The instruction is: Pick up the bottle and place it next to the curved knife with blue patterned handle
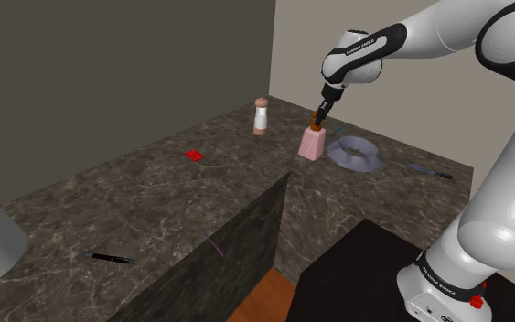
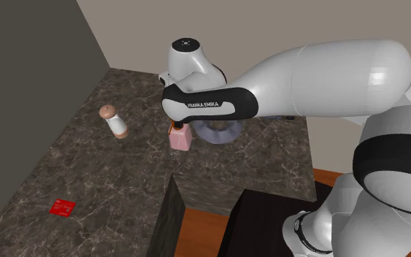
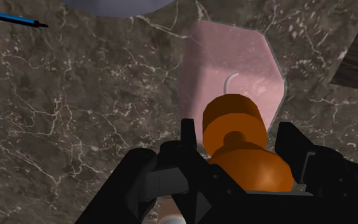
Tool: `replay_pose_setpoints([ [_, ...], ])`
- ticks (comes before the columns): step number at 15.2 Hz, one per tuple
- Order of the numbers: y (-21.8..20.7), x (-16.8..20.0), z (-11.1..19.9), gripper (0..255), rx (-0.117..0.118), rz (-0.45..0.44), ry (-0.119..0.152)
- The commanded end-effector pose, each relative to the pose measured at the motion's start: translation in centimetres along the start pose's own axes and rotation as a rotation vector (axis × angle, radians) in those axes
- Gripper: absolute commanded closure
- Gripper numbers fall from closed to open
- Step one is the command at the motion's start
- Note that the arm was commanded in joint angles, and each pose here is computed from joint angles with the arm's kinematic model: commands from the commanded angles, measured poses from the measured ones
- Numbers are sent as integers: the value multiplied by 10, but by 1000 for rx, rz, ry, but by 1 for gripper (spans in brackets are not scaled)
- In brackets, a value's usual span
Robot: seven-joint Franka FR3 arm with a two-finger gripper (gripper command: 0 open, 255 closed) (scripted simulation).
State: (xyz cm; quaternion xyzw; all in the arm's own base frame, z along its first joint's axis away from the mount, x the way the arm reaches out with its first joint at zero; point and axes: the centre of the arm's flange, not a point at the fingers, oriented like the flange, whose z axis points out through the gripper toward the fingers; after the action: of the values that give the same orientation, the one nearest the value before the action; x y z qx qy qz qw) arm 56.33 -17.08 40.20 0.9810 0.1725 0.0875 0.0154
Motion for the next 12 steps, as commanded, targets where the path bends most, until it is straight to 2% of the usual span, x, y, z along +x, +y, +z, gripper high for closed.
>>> replay_pose_setpoints([
  [1, 0, 0, 0, 255, 0, 0, -1],
  [6, 0, 0, 0, 255, 0, 0, -1],
  [12, 2, 5, -31, 255, 0, 0, -1],
])
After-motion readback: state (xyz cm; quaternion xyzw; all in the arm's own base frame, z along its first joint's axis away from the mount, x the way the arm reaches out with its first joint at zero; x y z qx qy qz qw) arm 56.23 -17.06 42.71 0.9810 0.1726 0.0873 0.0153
